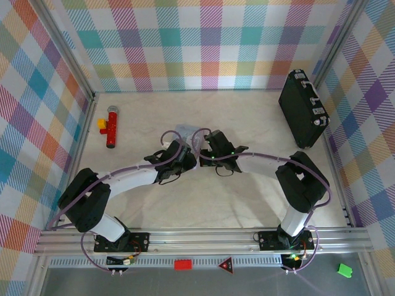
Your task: Unlock a padlock with a key
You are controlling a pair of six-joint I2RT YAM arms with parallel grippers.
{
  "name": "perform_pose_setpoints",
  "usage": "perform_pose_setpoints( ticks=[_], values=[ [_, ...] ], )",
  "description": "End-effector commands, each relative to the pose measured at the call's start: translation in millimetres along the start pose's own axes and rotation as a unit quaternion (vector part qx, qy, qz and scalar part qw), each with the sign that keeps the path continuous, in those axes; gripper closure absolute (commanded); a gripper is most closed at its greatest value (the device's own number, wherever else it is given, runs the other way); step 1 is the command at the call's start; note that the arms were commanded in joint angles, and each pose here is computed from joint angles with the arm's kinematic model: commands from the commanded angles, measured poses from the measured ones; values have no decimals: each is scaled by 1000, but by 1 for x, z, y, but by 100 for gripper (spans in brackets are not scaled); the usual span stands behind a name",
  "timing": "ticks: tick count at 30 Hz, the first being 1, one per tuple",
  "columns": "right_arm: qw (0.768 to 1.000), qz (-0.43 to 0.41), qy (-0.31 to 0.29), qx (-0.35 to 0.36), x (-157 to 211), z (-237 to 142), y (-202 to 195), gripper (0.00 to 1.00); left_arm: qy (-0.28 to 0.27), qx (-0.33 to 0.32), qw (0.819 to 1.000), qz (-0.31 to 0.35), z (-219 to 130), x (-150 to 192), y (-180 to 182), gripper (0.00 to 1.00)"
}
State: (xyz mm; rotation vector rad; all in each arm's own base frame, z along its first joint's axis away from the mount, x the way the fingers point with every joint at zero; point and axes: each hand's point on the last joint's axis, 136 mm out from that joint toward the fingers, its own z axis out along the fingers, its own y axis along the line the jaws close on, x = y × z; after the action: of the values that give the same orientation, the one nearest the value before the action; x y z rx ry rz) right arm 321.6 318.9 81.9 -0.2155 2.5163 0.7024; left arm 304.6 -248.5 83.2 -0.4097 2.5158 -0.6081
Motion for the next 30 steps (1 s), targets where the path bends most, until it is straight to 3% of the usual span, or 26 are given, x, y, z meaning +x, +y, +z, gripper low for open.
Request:
perform_pose_setpoints(
  ticks=[1, 7, 17, 30],
  values=[
    [999, 8, -25, -24, -22, -3, 24, 100, 79, -60, 995, 30, 11, 46, 30, 58],
    [997, 73, -33, -9, -25, 0, -13, 100, 72, -66, 995, 33, 7, 43, 32, 58],
    [997, 71, -22, 11, -20, 10, -37, 100, 66, -60, 995, 31, 5, 40, 29, 57],
    [991, 102, -46, -72, -26, 1, 9, 100, 74, -53, 996, 26, 10, 43, 26, 58]
  ],
)
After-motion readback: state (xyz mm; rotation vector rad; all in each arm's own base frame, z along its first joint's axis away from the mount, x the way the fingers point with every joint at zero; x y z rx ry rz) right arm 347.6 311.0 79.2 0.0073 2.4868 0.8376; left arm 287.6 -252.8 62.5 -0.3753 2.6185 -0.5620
